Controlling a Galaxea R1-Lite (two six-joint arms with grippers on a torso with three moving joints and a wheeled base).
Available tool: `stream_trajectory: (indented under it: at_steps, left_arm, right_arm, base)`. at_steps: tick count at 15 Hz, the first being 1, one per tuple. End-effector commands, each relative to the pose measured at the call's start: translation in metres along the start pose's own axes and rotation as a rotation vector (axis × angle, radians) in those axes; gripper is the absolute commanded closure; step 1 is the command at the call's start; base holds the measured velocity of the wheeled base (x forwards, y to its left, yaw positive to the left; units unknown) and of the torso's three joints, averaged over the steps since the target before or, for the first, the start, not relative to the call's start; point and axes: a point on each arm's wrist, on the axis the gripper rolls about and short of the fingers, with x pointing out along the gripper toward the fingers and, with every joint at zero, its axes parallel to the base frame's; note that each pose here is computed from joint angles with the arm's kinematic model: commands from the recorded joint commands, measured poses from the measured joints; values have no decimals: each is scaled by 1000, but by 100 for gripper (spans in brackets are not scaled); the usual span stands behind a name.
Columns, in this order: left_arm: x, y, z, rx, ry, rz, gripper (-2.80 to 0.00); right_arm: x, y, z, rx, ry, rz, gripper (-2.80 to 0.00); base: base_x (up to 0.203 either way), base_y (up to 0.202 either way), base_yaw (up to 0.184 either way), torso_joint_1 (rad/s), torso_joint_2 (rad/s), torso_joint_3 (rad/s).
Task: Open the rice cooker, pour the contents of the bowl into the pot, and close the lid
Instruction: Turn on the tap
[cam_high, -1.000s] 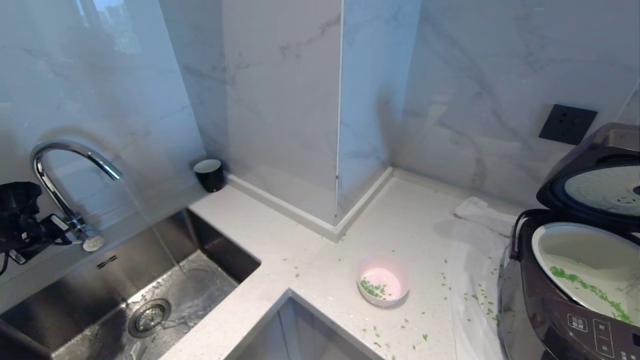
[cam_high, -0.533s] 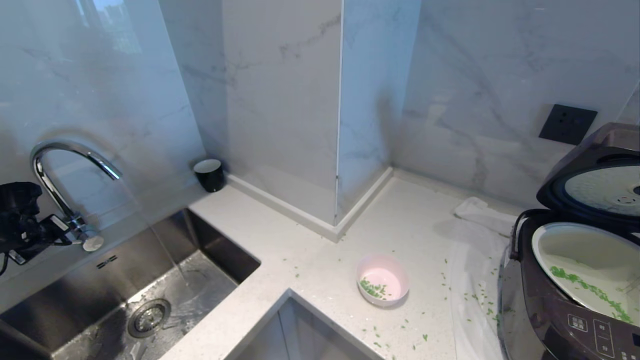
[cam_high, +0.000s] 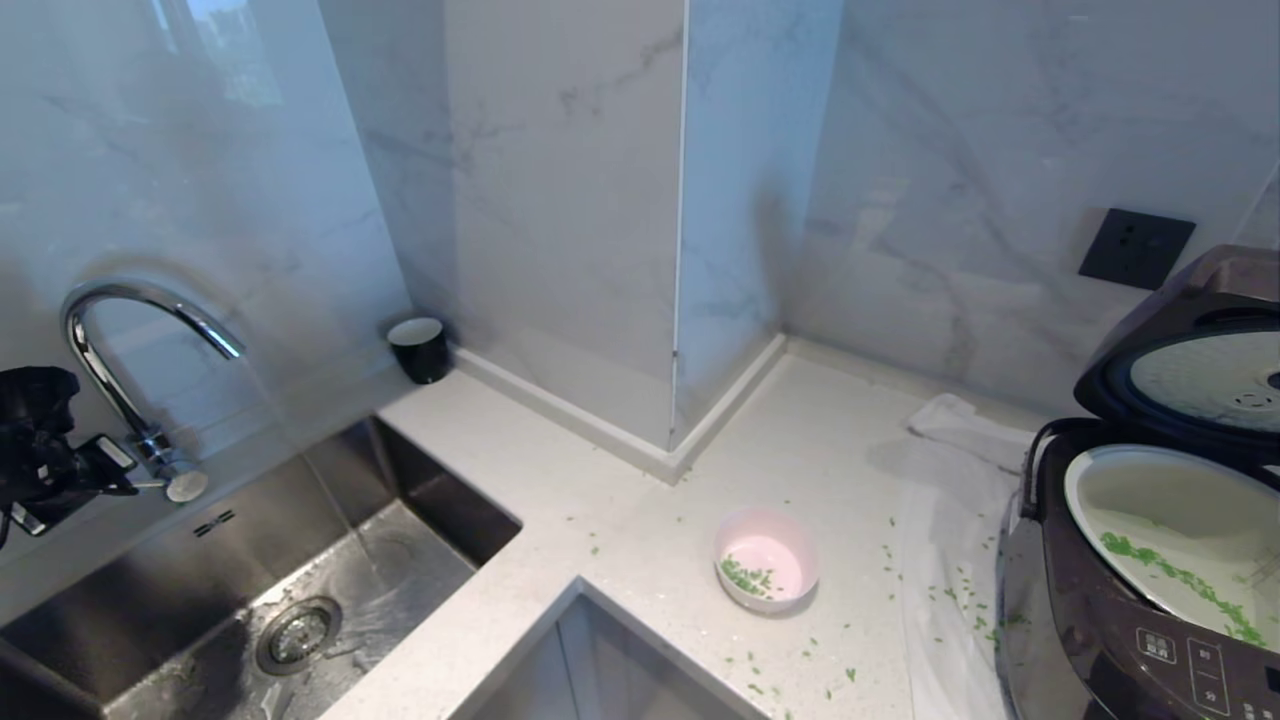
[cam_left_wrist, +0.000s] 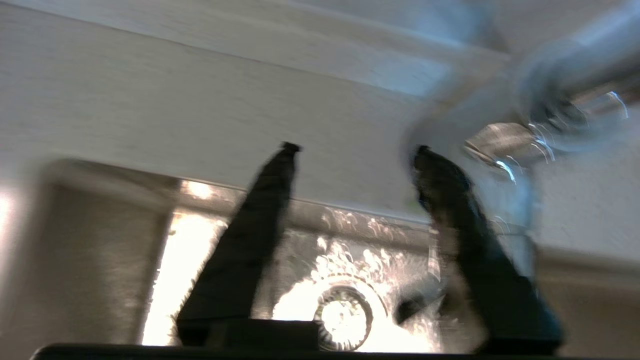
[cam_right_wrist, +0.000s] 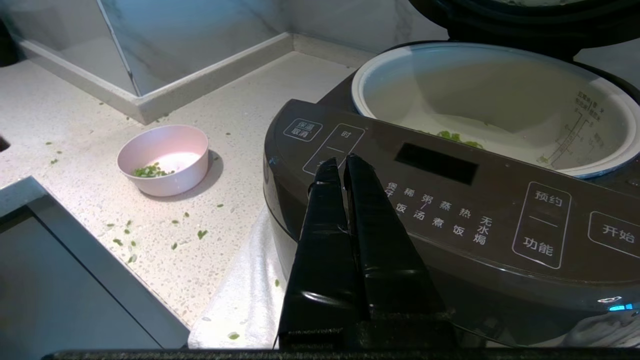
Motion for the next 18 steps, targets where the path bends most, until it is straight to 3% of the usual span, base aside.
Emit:
stream_trajectory:
  at_steps: [1,10,18]
  left_arm:
    - [-1,0,2,-8,-10,-1,-280]
    - [-41,1,9,-22,-12,-22,-280]
    - [-92,-1,-21,19,71,-56,-280]
  right_arm:
    - [0,0,0,0,0,0,0]
    - [0,0,0,-1,0,0,0]
    - [0,0,0,0,0,0,0]
  base:
    - [0,0,0,0,0,0]
    - [0,0,0,0,0,0]
    - [0,0,0,0,0,0]
